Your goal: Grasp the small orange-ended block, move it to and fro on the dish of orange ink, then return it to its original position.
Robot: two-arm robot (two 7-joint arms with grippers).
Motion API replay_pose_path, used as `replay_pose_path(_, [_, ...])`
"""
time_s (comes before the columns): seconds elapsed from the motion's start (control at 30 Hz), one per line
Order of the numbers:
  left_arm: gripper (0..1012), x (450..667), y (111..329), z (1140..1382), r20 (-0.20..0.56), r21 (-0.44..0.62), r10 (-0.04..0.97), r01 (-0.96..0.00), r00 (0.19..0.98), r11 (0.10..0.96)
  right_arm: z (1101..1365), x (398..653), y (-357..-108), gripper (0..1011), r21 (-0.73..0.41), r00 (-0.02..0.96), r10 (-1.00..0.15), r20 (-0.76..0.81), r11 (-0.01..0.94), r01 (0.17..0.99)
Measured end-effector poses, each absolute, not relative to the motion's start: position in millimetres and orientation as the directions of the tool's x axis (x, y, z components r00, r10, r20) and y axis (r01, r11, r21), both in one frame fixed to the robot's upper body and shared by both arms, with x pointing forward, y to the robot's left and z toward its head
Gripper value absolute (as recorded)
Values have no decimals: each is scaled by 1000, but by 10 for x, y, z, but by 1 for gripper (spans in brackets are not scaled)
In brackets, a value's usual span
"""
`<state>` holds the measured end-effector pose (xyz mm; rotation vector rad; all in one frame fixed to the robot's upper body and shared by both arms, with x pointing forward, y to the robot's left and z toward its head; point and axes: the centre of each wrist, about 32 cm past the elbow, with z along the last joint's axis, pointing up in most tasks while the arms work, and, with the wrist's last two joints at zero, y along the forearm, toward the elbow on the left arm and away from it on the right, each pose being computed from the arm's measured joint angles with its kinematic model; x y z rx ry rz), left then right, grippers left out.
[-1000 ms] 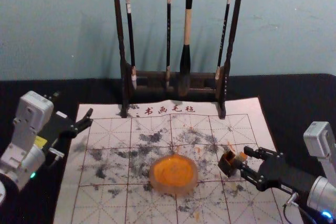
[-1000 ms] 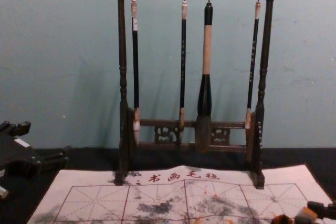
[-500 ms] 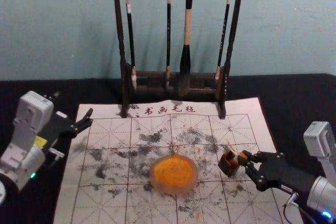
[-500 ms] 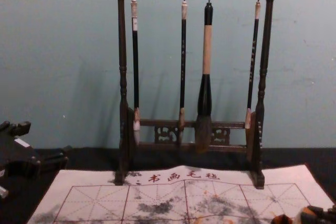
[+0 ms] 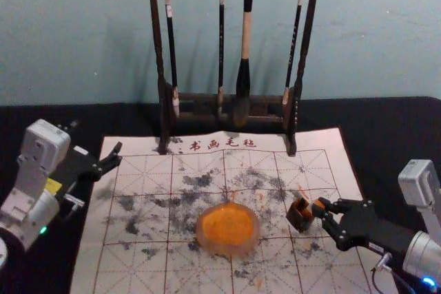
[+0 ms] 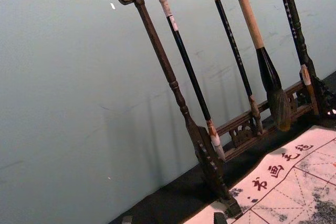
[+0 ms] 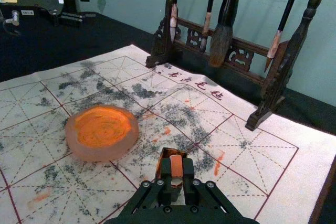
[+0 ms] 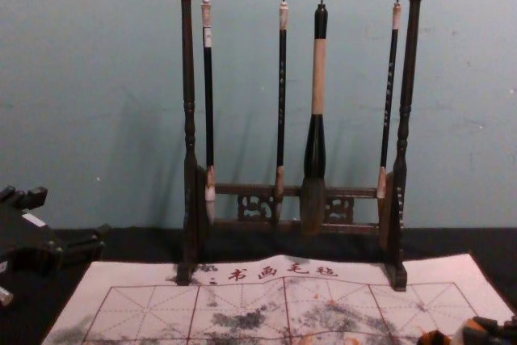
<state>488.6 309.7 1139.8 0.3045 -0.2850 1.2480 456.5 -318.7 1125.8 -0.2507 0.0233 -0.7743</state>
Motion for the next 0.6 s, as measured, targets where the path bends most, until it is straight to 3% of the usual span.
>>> replay_pose_path(0.6, [1001,4886,3097,11398,374,70,880,-955,292,287,11303,4566,-3230,101,-204,729,-682,61,706,678])
